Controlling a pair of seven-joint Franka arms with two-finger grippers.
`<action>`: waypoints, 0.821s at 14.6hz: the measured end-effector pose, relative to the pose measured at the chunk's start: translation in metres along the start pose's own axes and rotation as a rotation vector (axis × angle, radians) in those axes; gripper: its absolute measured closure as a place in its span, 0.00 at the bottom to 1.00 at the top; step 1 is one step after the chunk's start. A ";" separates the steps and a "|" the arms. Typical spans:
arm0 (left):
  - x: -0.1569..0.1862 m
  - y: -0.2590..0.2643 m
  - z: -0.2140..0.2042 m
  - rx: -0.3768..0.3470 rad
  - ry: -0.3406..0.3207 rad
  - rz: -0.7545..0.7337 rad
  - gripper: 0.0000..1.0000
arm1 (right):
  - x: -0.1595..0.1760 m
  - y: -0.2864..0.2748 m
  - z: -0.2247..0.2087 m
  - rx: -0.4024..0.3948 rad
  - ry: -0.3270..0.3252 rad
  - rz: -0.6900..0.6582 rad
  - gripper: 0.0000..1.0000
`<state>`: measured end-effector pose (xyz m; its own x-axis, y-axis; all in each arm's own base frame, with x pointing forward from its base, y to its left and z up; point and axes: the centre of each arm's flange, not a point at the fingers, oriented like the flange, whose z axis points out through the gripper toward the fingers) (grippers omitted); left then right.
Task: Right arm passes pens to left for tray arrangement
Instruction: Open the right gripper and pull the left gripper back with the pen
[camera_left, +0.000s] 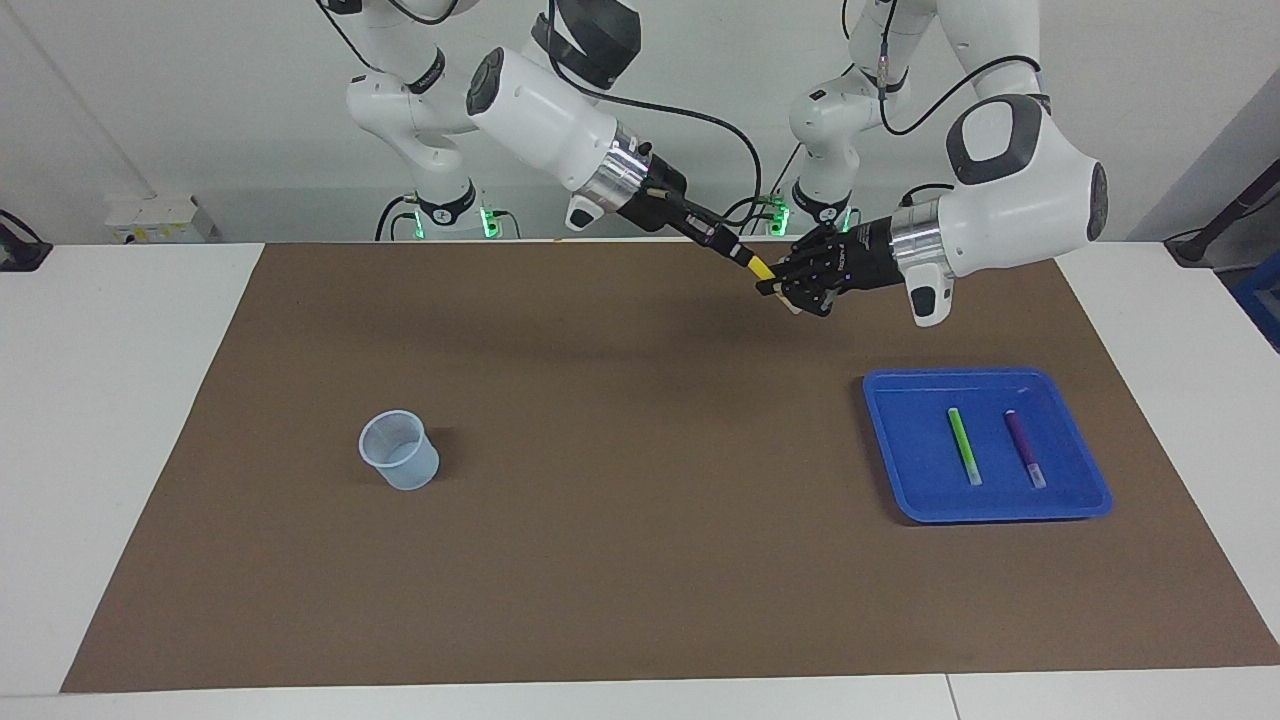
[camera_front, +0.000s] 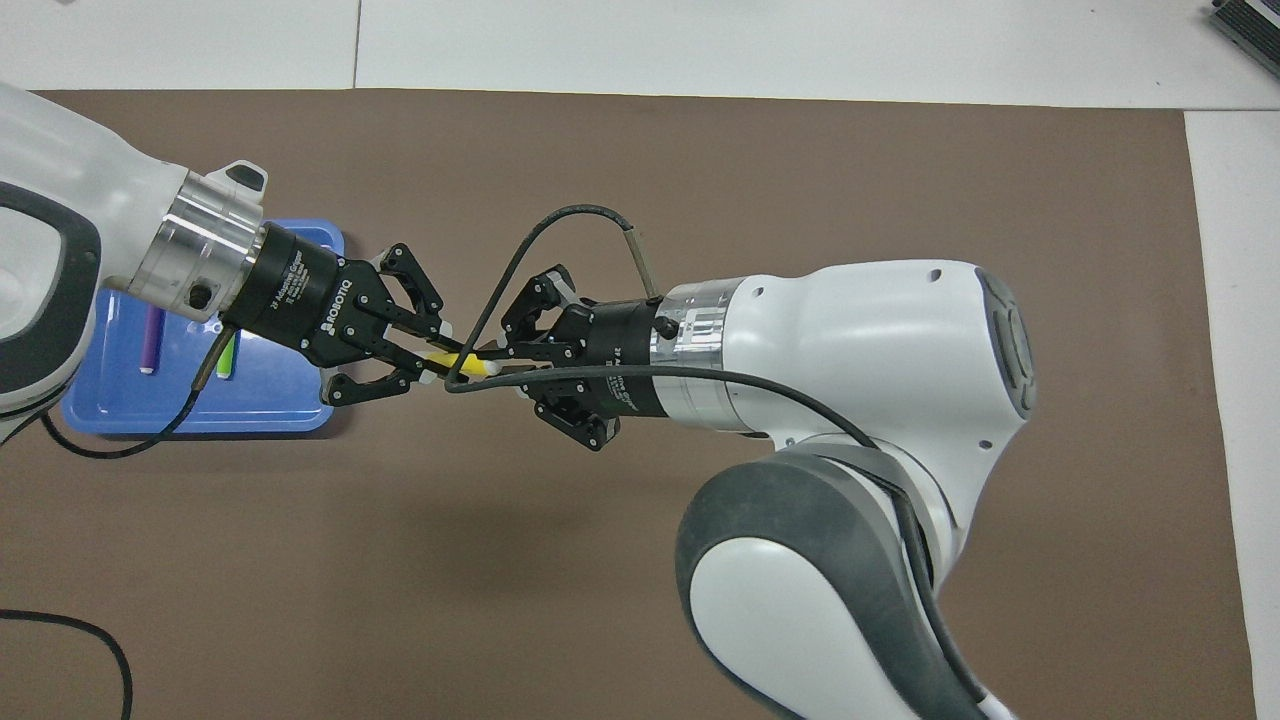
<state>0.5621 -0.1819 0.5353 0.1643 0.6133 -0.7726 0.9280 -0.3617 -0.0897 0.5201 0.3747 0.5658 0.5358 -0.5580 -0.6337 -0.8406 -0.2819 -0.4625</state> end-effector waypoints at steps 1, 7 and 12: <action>0.000 0.000 0.000 0.000 0.000 0.000 0.82 | 0.000 0.000 0.000 0.000 0.000 0.000 0.82; -0.001 -0.001 -0.001 -0.006 0.009 0.003 0.82 | 0.001 -0.001 -0.001 0.002 0.000 0.001 0.78; 0.003 -0.003 -0.011 0.003 0.143 0.094 0.82 | 0.004 -0.001 -0.002 0.003 0.002 0.006 0.65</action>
<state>0.5633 -0.1712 0.5401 0.2969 0.6700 -0.6804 0.9051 -0.4246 -0.0232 0.5235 0.3710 0.5650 0.5307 -0.5613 -0.6351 -0.8435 -0.2759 -0.4609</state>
